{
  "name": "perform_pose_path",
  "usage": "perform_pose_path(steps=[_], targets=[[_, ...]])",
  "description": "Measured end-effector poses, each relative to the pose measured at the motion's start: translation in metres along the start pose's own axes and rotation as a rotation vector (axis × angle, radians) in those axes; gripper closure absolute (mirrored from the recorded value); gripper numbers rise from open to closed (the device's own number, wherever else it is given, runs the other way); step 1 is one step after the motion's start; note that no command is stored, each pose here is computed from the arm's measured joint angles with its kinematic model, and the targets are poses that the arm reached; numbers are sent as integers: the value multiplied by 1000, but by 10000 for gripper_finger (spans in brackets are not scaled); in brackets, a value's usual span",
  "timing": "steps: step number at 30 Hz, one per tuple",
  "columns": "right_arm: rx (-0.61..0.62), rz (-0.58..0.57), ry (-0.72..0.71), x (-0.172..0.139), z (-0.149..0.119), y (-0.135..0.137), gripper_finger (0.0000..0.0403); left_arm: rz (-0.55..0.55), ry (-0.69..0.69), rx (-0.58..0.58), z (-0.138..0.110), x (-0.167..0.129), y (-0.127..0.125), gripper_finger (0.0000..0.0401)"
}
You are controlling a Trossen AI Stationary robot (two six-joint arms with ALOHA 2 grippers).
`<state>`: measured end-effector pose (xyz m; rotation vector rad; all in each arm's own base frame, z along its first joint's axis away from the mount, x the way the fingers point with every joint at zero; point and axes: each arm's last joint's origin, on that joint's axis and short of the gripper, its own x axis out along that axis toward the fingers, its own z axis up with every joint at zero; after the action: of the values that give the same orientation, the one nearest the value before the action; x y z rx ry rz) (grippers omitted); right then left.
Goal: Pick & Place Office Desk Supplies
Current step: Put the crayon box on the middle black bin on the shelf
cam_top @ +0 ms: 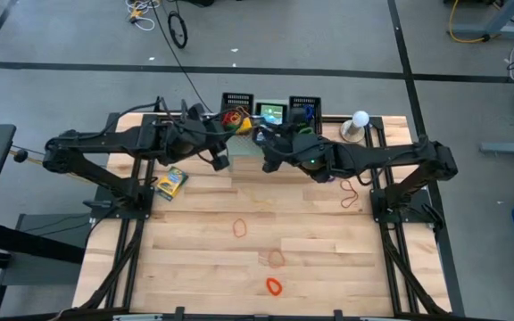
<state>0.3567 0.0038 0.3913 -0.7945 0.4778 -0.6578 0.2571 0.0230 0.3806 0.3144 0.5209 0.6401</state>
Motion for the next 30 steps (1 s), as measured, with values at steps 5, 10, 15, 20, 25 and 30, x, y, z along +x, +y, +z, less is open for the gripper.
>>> perform_pose_path(steps=[5, 10, 15, 20, 25, 30], targets=[[351, -47, 7, -13, -3, -22, 268, 107, 34, 124, -2, -1, 4, 273], [949, 84, -11, -24, -19, -54, 220, 224, 75, 260, -2, 0, 7, 277], [1607, 333, 59, -13, -37, -78, 198, 299, 72, 358, 3, -1, 10, 277], [1953, 569, 138, 7, -44, -85, 175, 314, 24, 392, 11, -2, 11, 277], [2176, 716, 152, 25, -40, -82, 167, 328, 9, 475, 16, -2, 9, 277], [2285, 749, 206, 39, -38, -71, 169, 340, 24, 531, 17, 2, 4, 277]])
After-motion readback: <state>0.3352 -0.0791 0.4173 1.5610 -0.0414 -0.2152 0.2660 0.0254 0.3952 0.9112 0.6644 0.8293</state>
